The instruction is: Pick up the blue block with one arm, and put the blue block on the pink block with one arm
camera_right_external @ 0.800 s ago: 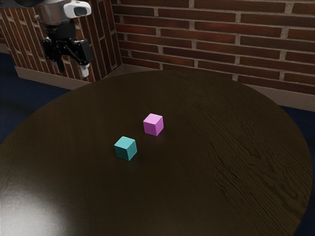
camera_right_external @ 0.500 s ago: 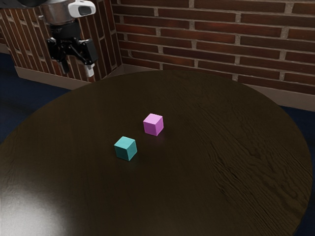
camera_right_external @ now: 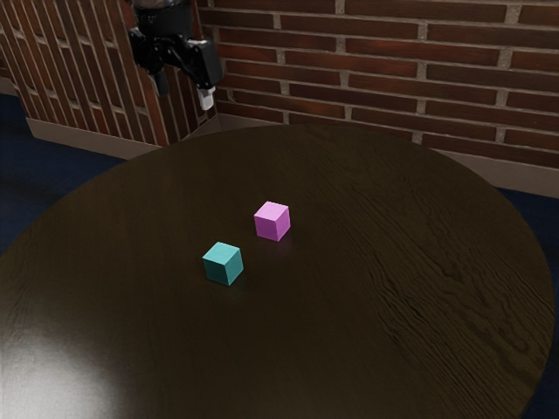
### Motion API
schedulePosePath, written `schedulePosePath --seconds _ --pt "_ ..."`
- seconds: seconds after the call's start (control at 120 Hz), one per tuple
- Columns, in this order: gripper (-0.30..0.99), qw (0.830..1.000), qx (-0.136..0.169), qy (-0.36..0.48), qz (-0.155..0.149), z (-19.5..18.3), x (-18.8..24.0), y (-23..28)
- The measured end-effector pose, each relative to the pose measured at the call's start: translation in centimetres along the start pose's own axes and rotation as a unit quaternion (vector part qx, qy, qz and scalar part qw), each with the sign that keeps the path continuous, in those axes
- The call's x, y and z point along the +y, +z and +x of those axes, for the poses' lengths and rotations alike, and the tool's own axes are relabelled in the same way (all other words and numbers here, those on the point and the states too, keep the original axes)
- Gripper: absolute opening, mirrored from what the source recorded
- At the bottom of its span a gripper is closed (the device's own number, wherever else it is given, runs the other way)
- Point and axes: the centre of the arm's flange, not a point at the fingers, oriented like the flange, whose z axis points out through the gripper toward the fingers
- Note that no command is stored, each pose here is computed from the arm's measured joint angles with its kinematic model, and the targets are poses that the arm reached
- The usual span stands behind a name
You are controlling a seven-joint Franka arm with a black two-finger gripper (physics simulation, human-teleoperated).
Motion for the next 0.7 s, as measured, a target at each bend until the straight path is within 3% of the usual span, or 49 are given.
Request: schedulePosePath --seconds 0.108,0.233,0.467,0.608,0.7 --pt "0.69 0.999 -0.033 -0.016 0.01 1.3 -2.7 8.0" --pt "0.69 0.998 -0.042 -0.037 0.015 1.5 -6.7 13.2" --pt "0.69 0.996 -0.049 -0.078 0.016 0.8 -12.4 18.8" --pt "0.69 0.995 -0.063 -0.082 -0.003 1.0 -13.4 21.5" --pt "0.69 0.997 -0.064 -0.047 -0.006 2.1 -10.4 23.6"
